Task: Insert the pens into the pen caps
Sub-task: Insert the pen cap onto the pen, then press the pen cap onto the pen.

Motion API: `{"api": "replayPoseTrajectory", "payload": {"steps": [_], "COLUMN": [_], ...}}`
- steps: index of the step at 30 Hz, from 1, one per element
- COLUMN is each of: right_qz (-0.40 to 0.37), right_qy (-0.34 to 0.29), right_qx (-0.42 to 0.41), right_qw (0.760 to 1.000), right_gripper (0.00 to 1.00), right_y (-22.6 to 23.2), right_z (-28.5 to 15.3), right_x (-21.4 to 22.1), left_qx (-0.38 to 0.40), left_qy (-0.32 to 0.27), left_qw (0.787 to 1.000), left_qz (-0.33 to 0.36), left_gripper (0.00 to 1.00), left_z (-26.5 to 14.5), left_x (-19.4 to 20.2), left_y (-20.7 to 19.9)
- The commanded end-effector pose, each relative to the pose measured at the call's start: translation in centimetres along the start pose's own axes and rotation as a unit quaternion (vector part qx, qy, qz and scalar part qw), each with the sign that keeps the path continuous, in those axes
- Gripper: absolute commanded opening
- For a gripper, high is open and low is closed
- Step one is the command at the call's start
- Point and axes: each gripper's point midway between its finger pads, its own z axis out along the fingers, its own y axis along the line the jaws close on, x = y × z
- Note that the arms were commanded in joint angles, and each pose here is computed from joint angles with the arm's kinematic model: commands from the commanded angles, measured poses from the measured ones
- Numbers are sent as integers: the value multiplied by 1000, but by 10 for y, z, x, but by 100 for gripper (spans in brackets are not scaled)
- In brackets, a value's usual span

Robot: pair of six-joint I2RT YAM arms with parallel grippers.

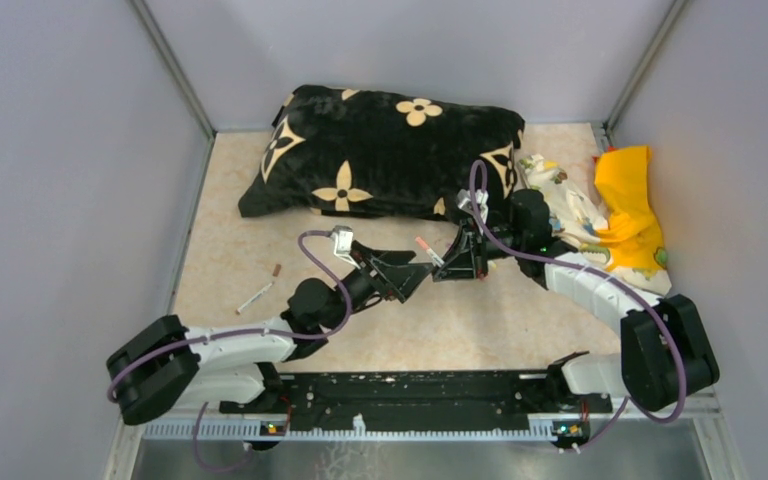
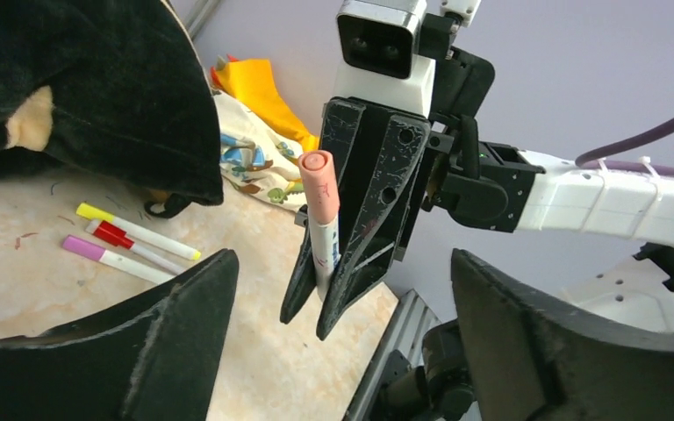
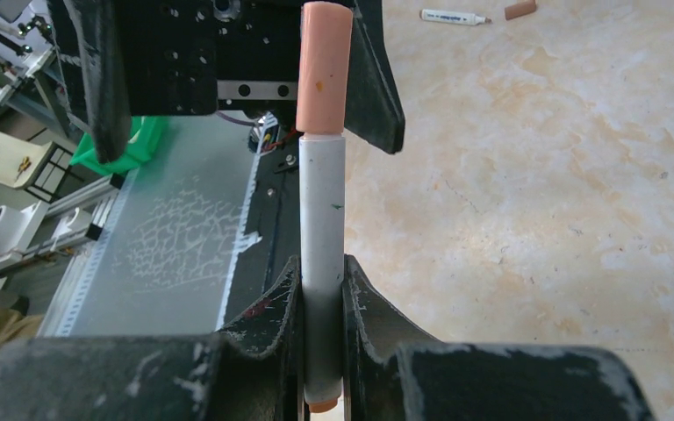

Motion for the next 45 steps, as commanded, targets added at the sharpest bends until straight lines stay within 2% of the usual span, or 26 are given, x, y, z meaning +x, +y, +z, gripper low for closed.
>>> {"api": "replayPoseTrajectory", "payload": {"steps": [1,8,14,29,38,42,45], "right_qz": [-66,-68,-67,-63,-63,-63,-64], "right_qy": [-1,3,4,7,7,7,7], "right_qx": [-31,-43,-53,-56,-58,-58,-59], "right_qw": [997,997,996,996,996,996,996], "right_gripper": [0,0,0,0,0,0,0], "right_y": [14,17,19,18,19,19,19], "right_z": [-1,-1,-2,-2,-1,-2,-1], "right_x": [-18,-16,-15,-13,-13,-13,-13], "left_qx": [-15,13,54,102,109,113,115], "left_qy": [13,5,44,81,98,104,109], "left_qw": [997,993,994,990,988,987,986], "left_qz": [70,119,83,58,54,51,48], "left_gripper": [98,98,80,63,56,47,34], "left_z": [-6,-6,5,27,33,32,32], "left_x": [-6,-38,-50,-36,-28,-26,-23], "left_y": [2,-12,-11,-19,-18,-19,-18]}}
